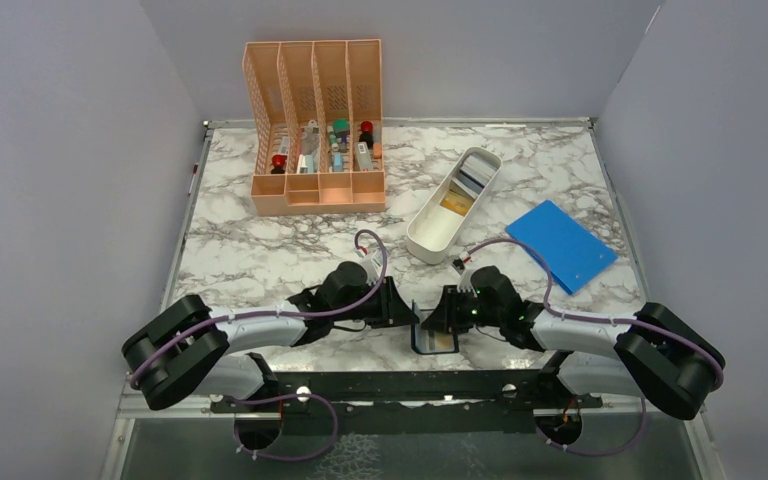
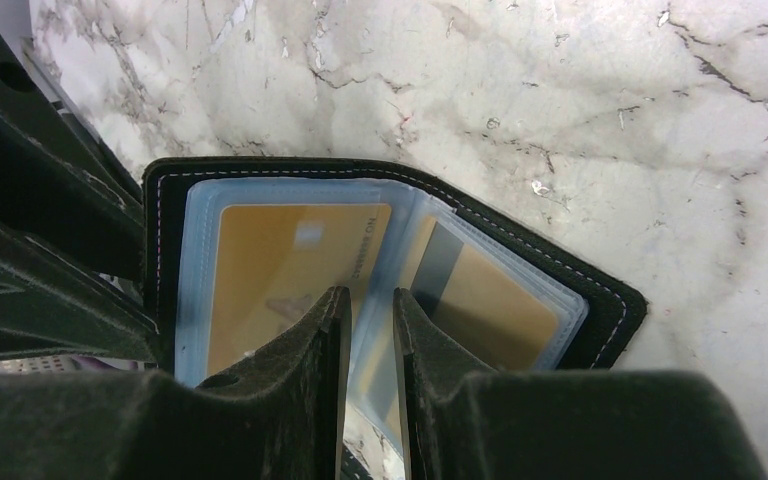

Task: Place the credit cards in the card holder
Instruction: Turn over the card slot in the card holder.

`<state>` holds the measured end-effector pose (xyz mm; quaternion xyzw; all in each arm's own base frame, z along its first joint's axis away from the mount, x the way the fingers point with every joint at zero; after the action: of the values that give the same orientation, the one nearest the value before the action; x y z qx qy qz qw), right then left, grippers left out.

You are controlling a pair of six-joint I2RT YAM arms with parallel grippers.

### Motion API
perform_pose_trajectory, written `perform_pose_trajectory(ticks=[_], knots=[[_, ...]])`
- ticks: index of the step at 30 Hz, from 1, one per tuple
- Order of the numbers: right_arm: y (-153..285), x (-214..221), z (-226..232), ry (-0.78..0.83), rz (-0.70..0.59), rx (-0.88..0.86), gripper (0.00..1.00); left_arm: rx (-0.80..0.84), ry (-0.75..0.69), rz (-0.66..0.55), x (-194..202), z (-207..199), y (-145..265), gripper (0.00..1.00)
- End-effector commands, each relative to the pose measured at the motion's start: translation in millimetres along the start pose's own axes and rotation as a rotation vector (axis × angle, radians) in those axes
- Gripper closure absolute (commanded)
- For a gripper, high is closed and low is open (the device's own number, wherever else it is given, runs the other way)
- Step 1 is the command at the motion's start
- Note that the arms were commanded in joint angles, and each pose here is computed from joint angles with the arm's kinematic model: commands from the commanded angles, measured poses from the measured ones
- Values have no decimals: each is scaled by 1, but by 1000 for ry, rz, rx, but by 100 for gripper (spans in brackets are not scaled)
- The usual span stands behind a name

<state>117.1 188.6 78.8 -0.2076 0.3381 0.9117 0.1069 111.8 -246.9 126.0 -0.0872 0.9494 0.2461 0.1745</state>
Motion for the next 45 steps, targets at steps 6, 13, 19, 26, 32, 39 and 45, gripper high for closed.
perform_pose_trajectory(ticks=[6,13,19,26,32,39,45], knots=[[3,17,-14,-19,68,62,72,19,-16,9,2,0,-3,70],[3,17,-14,-20,69,61,72,12,-25,10,1,1,-6,84],[3,19,-15,-24,72,58,72,26,-38,-2,0,-3,-4,91],[1,19,-13,-34,75,37,72,46,-58,-2,-1,-8,-5,91],[1,18,-13,-34,70,33,71,49,-53,13,1,-8,-9,93],[3,14,-10,-26,58,47,67,18,-45,10,3,-2,-12,100],[13,-2,-3,10,-11,116,61,-20,-42,29,3,0,-13,100]])
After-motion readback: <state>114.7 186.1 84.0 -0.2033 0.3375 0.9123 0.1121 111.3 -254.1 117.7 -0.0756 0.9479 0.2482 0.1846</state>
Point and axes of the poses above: each gripper's point midway between its finger pads, its own y axis back along the fingers, its own z axis along the line the jaws close on, x = y × z, the point moved 9 cm from there along y, back along the fingers, and after that the axes turned 2 degrees about -y, right-handed, at the moved point
